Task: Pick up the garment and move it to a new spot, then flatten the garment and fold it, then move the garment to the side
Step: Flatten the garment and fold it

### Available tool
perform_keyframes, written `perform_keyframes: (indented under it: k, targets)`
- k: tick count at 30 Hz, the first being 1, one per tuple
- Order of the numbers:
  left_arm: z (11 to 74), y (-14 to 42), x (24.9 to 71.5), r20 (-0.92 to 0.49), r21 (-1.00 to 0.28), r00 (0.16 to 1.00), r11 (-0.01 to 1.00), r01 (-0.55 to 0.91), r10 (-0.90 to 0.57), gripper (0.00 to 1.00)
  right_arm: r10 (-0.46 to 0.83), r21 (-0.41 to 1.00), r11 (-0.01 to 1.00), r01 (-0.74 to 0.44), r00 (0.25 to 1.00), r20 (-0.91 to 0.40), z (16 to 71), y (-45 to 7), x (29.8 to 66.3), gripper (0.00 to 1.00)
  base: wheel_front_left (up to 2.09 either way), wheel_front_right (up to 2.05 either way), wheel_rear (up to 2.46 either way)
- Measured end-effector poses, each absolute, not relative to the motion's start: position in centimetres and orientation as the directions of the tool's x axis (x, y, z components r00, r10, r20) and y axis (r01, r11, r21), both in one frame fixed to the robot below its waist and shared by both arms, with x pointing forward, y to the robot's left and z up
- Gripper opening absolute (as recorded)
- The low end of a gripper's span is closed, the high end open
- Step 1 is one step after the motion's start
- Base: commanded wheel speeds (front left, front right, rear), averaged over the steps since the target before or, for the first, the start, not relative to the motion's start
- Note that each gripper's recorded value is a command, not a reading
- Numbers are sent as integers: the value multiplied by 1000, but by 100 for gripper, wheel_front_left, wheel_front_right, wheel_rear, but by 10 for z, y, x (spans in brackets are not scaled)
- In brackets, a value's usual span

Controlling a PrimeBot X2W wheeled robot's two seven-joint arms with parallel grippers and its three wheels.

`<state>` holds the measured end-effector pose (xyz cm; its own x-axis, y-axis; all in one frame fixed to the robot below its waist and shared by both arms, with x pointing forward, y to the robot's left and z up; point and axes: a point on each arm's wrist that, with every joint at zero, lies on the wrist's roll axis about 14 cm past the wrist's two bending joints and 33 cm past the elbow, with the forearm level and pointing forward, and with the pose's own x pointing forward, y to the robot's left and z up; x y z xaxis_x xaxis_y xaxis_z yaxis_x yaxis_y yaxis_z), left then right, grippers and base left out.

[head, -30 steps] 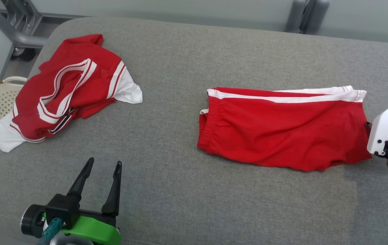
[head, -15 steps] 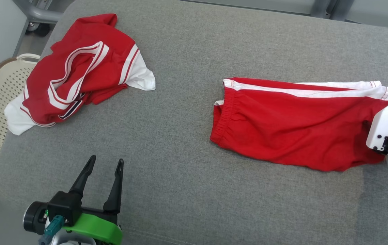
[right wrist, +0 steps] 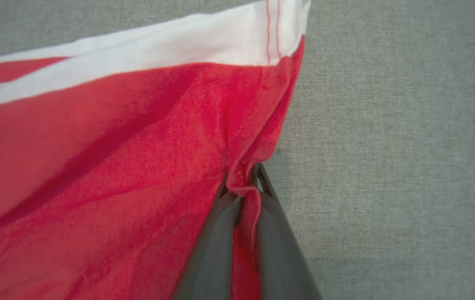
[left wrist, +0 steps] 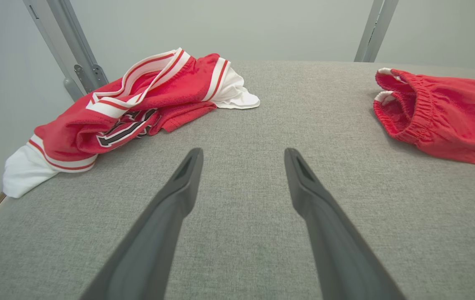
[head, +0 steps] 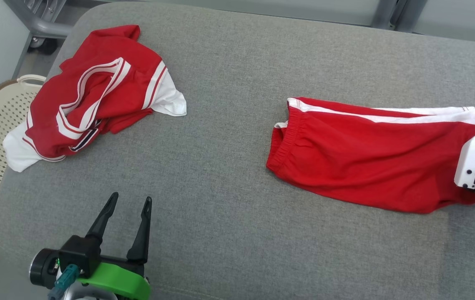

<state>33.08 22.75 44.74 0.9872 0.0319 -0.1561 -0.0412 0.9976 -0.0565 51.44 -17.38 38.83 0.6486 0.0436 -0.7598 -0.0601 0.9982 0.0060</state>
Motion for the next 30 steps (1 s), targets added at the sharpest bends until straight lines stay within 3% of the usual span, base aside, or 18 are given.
perform_keyframes:
  k: [14,22,30]
  targets:
    - [459,216,322,-113,-82,994,997,-11,2,100,-125,-176,984,11,746,-655,446,-235,511,0,0,0,0]
    - [466,215,314,-89,-91,996,996,-10,2,100,16,-133,984,-122,793,-609,477,-177,512,0,0,0,0]
    - [470,220,303,-77,-98,997,995,-33,26,100,232,-65,938,-340,757,-611,489,-84,510,0,0,0,0]
